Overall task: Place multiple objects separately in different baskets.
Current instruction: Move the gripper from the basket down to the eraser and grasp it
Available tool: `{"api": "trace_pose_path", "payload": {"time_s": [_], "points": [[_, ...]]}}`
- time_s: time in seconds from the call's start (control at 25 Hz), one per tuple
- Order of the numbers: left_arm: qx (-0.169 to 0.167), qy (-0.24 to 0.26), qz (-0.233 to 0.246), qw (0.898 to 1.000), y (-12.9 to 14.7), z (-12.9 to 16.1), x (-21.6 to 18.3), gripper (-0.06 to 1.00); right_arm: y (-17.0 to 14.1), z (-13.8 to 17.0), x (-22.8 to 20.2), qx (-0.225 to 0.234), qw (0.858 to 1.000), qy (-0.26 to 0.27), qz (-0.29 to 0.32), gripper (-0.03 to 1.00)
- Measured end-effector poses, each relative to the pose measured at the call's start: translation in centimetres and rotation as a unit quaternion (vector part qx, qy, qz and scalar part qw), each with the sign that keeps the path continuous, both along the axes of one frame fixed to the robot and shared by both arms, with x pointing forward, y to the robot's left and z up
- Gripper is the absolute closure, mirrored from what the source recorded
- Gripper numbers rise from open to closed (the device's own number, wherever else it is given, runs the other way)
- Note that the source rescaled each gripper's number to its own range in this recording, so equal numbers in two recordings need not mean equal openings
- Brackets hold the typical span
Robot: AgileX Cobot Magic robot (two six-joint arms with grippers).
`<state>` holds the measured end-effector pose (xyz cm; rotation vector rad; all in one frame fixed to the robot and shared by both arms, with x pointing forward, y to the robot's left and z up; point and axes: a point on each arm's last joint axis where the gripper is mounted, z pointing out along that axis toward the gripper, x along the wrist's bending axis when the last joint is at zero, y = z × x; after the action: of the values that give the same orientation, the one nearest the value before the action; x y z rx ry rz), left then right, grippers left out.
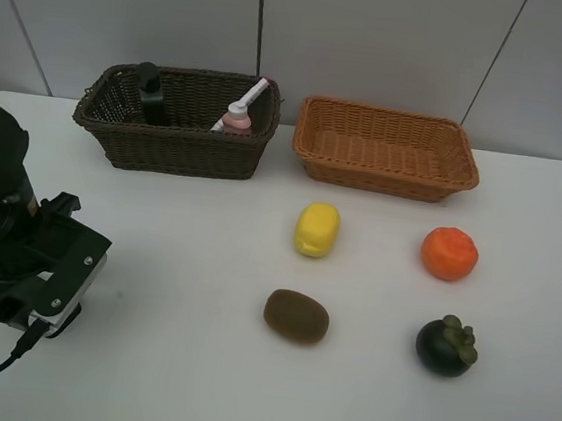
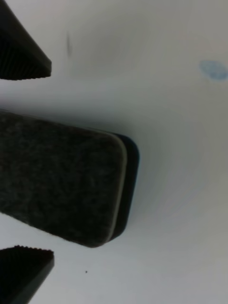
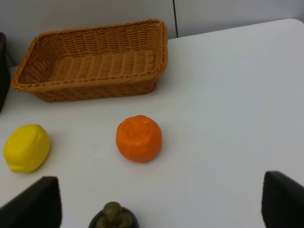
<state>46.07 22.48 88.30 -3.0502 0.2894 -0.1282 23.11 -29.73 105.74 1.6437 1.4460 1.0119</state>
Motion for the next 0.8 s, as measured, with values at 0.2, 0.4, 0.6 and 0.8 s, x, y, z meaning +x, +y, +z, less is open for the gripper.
{"api": "trace_pose_path", "payload": {"time_s": [0.2,0.4,0.6,0.8], "points": [[-0.003,-0.008,-0.012,1.0,-0.2,-0.8,0.4,0.03,0.0,0.0,0.0,0.0,1.0,0.0,0.0,-0.03],[-0.002,-0.001,-0.018,1.0,-0.3,-1.9,0.5,0.03,0.0,0.0,0.0,0.0,1.0,0.0,0.0,-0.03],[0.0,0.002,-0.022,1.0,-0.3,-2.4,0.7,0.03,0.0,0.0,0.0,0.0,1.0,0.0,0.0,-0.03],[0.0,0.0,-0.017,1.0,-0.3,-2.4,0.7,0.17,0.0,0.0,0.0,0.0,1.0,0.0,0.0,-0.03]]}}
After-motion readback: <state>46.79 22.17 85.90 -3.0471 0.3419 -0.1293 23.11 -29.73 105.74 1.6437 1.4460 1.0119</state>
